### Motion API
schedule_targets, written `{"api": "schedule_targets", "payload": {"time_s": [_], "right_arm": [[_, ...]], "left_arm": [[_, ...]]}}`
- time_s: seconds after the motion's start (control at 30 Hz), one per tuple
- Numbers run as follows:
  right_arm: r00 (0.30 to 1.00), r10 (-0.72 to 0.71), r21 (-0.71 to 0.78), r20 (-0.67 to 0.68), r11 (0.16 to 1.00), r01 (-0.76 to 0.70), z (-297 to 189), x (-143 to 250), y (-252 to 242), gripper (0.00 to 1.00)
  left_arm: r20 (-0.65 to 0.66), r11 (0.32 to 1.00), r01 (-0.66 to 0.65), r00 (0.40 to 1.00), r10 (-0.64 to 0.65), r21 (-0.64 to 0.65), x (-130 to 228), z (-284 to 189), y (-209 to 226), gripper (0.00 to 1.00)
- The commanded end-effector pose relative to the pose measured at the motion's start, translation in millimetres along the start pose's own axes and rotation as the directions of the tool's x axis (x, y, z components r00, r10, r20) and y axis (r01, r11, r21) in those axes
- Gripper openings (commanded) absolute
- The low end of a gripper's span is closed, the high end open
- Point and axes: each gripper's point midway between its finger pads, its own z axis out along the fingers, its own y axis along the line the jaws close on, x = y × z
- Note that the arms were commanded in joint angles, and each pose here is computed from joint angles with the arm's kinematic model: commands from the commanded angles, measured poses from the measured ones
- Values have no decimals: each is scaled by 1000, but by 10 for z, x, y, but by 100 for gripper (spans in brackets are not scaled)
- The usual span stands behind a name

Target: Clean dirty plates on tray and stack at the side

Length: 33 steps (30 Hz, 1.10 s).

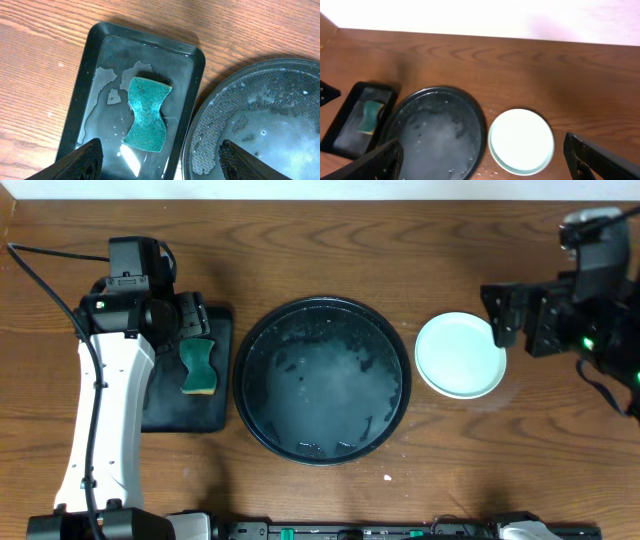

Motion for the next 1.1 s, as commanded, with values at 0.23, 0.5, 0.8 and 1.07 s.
{"api": "schedule_targets", "payload": {"time_s": [0.23,0.5,0.8,1.07], "right_arm": [[959,-184,75,214,982,172,119,309,-218,99],[891,-205,46,405,978,204,782,1232,-292,99],[817,-228,98,530,973,209,1076,2024,-438,99],[828,-225,92,514,974,208,1293,2411,-486,99]], "left_arm": [[-2,1000,-6,1000,6,-4,-10,-5,14,75],[-2,1000,-6,1000,6,-4,-10,-5,14,75],[-2,1000,-6,1000,6,-4,-10,-5,14,75],[-2,1000,-6,1000,6,-4,-10,-5,15,75]]}}
